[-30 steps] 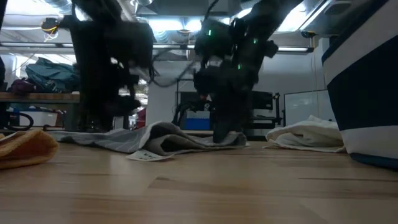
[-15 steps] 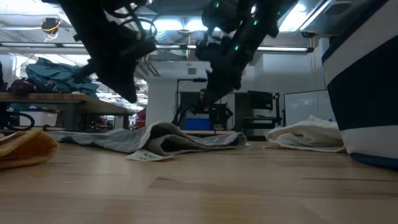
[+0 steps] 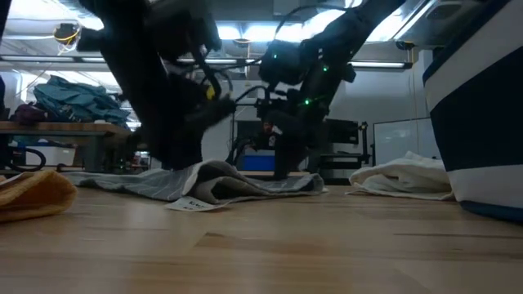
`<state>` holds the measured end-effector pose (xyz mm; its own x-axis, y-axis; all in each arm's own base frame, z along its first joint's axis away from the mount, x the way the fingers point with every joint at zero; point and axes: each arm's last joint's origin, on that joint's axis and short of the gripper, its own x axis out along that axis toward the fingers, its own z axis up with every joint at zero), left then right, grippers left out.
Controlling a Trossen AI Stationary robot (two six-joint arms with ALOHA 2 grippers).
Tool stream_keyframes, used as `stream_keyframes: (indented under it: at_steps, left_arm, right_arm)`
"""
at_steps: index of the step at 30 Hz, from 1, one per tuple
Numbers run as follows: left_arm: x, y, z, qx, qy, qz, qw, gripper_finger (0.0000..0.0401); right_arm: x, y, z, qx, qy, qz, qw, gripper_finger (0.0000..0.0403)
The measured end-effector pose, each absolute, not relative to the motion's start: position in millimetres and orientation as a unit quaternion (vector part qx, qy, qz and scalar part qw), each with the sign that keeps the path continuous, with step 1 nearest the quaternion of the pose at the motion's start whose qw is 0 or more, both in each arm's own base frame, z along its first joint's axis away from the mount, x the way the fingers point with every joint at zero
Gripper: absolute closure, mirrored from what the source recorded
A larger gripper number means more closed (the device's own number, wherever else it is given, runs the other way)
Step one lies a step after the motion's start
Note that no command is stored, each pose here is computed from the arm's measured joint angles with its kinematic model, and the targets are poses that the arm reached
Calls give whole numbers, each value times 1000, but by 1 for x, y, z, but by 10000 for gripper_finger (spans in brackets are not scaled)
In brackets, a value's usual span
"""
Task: Fold towel
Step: Fold the gray kitchen towel
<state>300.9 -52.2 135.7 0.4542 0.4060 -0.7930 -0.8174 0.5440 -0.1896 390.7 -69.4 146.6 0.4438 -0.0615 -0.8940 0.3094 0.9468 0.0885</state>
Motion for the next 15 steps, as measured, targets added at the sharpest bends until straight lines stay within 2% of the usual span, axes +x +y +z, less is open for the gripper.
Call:
stream_keyframes:
  at_steps: [8,15]
  left_arm:
    - [303,-52,122,-265,370,393,799,400]
    - [295,-52,120,-174,435,366,804,400]
  right_arm:
    - [387,-64,127,191,566,-68,799,400]
    - [387,-35,125,258,585,-14,769,400]
